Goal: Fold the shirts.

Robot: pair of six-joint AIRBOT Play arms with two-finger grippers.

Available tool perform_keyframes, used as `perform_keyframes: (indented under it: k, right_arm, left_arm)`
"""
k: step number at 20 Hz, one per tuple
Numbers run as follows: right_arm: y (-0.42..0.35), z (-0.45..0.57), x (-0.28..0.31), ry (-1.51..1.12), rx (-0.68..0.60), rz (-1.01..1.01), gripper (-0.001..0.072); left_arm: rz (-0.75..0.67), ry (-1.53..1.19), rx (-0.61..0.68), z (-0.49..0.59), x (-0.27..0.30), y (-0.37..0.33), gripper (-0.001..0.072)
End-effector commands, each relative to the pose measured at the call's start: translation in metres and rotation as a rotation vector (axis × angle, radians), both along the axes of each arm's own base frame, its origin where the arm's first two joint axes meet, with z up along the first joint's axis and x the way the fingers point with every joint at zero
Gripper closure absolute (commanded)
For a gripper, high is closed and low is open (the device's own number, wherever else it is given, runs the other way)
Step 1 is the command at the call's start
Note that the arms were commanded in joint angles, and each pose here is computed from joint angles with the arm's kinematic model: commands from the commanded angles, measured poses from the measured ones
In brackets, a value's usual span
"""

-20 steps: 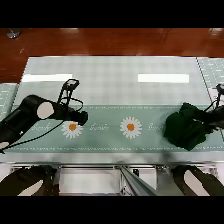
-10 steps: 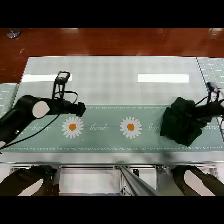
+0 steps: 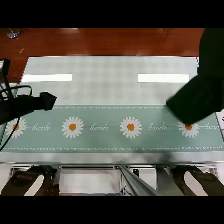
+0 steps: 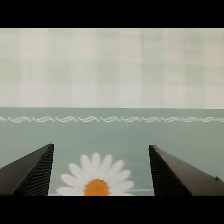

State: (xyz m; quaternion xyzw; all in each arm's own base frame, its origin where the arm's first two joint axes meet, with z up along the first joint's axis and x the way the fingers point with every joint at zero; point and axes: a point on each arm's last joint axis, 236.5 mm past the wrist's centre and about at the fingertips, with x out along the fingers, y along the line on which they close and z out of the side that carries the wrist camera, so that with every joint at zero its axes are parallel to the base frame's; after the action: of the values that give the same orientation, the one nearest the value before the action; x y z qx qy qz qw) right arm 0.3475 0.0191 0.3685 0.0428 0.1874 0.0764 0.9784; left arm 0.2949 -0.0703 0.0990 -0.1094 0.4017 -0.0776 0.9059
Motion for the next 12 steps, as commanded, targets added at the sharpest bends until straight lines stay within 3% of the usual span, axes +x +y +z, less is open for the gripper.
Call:
perform_keyframes:
  k: [1, 5, 12]
  right_arm:
    - [0.056, 0.091, -0.032, -0.223, -0.023, 0.166, 0.0688]
    - [0.133, 0.088, -0.053, -0.193, -0.002, 0.414, 0.0688]
    - [0.251, -0.074, -0.019, 0.325, -0.105, 0.675, 0.0687]
  left_arm:
    - [-0.014, -0.008, -0.154, 0.011, -0.015, -0.023, 0.0006]
    - [-0.015, 0.021, -0.169, 0.004, -0.013, -0.027, 0.0006]
    - [-0.016, 0.093, -0.154, -0.019, -0.005, -0.027, 0.0006]
